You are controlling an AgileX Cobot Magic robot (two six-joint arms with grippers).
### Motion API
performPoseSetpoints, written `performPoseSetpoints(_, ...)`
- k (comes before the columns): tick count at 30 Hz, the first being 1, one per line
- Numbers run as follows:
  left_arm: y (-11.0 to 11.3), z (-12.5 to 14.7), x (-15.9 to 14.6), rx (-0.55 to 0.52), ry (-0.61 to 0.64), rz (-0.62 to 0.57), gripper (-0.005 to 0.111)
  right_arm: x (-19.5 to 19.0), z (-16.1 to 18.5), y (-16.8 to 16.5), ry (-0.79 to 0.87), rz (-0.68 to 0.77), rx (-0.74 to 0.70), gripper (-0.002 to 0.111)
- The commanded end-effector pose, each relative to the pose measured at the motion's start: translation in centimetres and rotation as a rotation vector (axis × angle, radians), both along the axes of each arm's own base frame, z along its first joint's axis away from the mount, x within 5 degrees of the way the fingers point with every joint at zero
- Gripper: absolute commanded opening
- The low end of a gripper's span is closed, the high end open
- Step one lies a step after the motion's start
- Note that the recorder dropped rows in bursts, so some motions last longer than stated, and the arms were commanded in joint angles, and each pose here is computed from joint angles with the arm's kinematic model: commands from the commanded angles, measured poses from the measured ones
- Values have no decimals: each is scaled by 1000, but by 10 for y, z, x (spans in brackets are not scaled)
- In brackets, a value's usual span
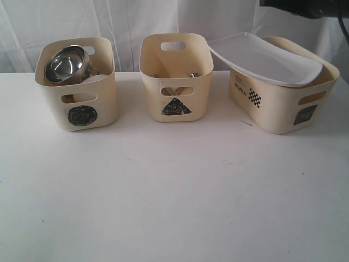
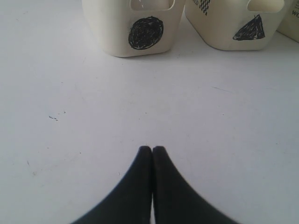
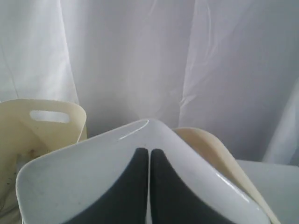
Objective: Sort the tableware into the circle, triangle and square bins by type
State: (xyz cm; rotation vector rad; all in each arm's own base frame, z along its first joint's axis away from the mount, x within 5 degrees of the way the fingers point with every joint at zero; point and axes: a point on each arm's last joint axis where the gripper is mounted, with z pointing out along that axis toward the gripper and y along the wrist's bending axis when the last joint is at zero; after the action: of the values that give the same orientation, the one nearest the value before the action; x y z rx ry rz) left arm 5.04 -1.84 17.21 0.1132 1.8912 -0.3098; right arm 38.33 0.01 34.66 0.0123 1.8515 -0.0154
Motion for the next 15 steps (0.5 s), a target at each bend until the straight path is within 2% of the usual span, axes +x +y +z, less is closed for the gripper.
performPoseSetpoints(1, 0, -1, 0, -6, -1, 3, 0, -8, -2, -4, 53, -31, 12, 0)
performPoseSetpoints(6, 0, -1, 0, -6, -1, 3, 0, -45, -1, -1, -14, 3, 20, 0)
performPoseSetpoints(15, 0, -1, 0, -6, -1, 3, 0, -147, -28, 3, -76, 42, 34, 0)
